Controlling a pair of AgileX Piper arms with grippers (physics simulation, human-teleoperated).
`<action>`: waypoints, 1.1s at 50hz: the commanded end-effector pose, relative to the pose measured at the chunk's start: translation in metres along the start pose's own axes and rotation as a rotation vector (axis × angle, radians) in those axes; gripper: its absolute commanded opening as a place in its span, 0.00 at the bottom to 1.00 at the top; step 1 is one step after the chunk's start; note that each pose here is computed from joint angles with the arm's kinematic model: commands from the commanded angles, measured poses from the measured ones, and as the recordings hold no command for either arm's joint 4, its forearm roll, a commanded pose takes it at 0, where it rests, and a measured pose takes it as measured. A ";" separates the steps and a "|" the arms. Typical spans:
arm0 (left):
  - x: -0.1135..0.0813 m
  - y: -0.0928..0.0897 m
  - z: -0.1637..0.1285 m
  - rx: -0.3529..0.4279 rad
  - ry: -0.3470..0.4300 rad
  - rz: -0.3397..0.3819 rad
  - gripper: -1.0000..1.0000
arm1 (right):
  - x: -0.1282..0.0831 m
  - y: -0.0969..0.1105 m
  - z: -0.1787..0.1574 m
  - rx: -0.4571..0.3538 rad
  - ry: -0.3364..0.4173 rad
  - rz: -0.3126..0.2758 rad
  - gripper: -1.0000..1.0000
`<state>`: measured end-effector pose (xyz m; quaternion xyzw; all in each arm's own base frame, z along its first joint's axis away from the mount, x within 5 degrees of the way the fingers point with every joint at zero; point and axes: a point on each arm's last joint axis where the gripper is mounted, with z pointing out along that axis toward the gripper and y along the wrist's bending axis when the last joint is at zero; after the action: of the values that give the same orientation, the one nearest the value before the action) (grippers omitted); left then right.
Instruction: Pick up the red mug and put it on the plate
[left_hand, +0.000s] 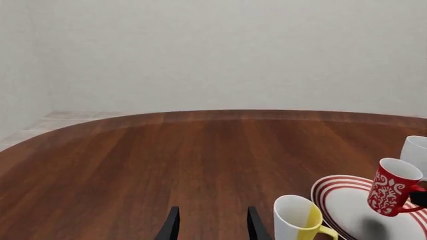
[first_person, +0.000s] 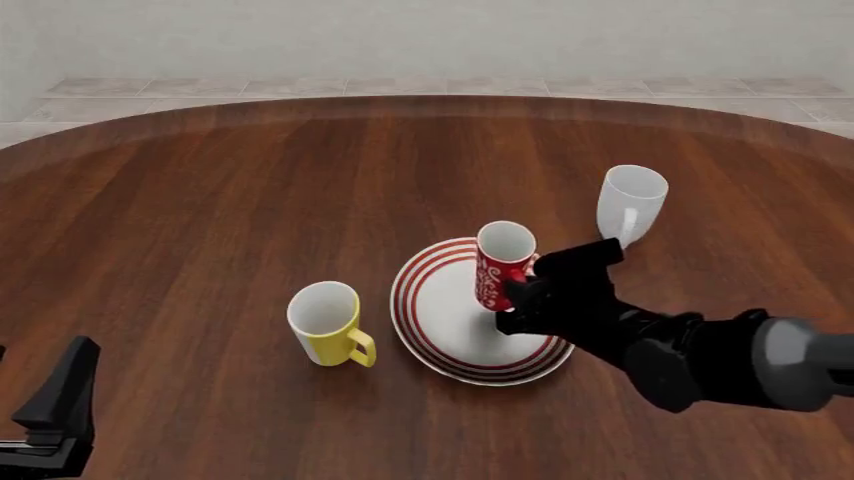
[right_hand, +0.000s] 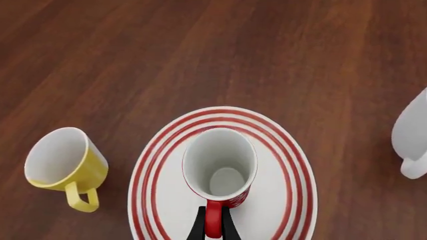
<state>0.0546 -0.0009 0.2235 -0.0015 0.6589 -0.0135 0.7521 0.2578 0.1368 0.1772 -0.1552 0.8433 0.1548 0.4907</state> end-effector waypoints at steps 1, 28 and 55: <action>0.002 0.000 0.000 0.000 -0.001 -0.002 1.00 | 0.002 -0.001 0.005 0.001 0.000 0.004 0.00; -0.001 0.000 0.000 0.001 -0.001 -0.004 1.00 | 0.007 0.001 0.014 -0.002 0.018 0.002 0.00; 0.002 0.000 0.000 0.000 -0.003 -0.009 1.00 | 0.008 0.001 0.015 -0.004 0.023 -0.009 0.00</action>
<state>0.0549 -0.0009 0.2217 -0.0039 0.6580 -0.0164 0.7528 0.2638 0.1420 0.1625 -0.1629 0.8485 0.1507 0.4805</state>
